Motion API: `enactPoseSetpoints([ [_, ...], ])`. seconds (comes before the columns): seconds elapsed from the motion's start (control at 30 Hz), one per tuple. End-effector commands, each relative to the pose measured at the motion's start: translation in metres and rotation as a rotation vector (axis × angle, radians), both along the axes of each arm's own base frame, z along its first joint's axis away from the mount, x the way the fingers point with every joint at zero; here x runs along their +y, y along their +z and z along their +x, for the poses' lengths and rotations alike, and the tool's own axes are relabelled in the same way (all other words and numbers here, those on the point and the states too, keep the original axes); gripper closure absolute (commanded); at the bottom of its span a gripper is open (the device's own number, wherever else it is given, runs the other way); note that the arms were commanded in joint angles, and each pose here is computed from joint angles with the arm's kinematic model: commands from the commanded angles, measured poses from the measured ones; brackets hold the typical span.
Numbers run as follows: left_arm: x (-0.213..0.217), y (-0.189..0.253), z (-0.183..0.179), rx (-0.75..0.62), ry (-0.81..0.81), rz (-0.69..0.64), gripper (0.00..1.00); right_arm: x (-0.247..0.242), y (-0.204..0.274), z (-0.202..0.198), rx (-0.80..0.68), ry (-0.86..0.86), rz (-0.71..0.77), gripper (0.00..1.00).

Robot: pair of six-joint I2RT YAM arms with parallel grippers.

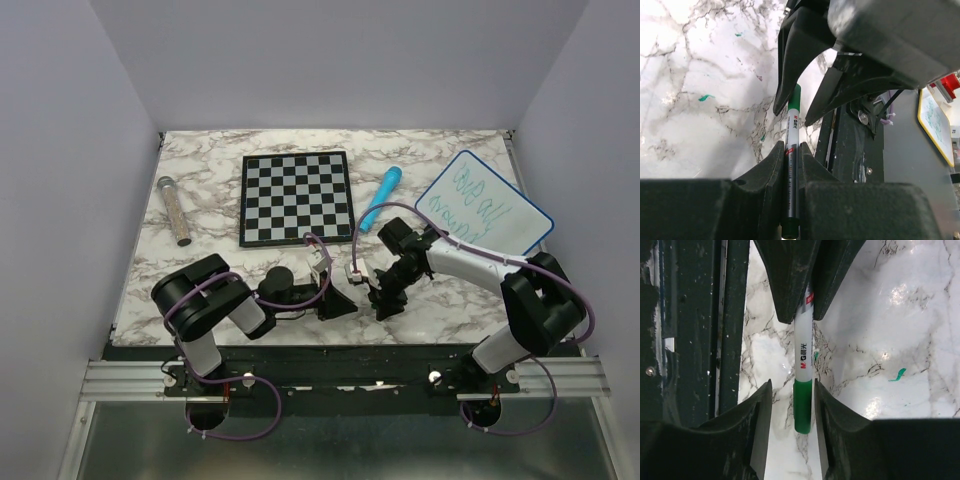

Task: Write a sentence on the whiteboard
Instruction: Insert the whiteboard marker without the cap into the pen cap.

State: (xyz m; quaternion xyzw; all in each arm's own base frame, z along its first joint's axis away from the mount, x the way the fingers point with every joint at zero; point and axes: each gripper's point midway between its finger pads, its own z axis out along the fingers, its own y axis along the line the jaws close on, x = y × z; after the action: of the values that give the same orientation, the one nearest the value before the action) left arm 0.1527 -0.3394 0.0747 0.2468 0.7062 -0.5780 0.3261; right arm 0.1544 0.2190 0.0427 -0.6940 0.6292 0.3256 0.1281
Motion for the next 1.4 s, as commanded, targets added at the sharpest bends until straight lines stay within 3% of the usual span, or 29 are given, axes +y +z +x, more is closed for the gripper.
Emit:
enactPoseSetpoints([
  [0.0, -0.004, 0.079, 0.007, -0.281, 0.007, -0.254, 1.00, 0.002, 0.006, 0.000, 0.018, 0.007, 0.007, 0.59],
  [0.13, -0.004, 0.079, 0.008, -0.291, 0.005, -0.242, 1.00, 0.003, 0.007, 0.000, 0.030, 0.005, 0.009, 0.76],
  [0.17, -0.004, 0.079, 0.007, -0.292, 0.002, -0.240, 1.00, 0.005, 0.009, 0.000, 0.033, 0.003, 0.014, 0.88],
  [0.27, -0.007, 0.079, 0.007, -0.297, -0.011, -0.237, 1.00, 0.012, 0.020, 0.001, 0.042, 0.003, 0.054, 0.99],
  [0.53, -0.033, 0.077, 0.010, -0.319, -0.056, -0.209, 1.00, 0.030, 0.052, -0.020, 0.110, 0.078, 0.181, 1.00],
  [0.83, -0.065, 0.073, 0.001, -0.322, -0.104, -0.216, 1.00, 0.037, 0.062, -0.017, 0.100, 0.062, 0.215, 0.99],
  [1.37, -0.106, 0.106, 0.000, -0.337, -0.090, -0.371, 1.00, 0.047, 0.077, -0.013, 0.125, 0.015, 0.305, 0.99],
])
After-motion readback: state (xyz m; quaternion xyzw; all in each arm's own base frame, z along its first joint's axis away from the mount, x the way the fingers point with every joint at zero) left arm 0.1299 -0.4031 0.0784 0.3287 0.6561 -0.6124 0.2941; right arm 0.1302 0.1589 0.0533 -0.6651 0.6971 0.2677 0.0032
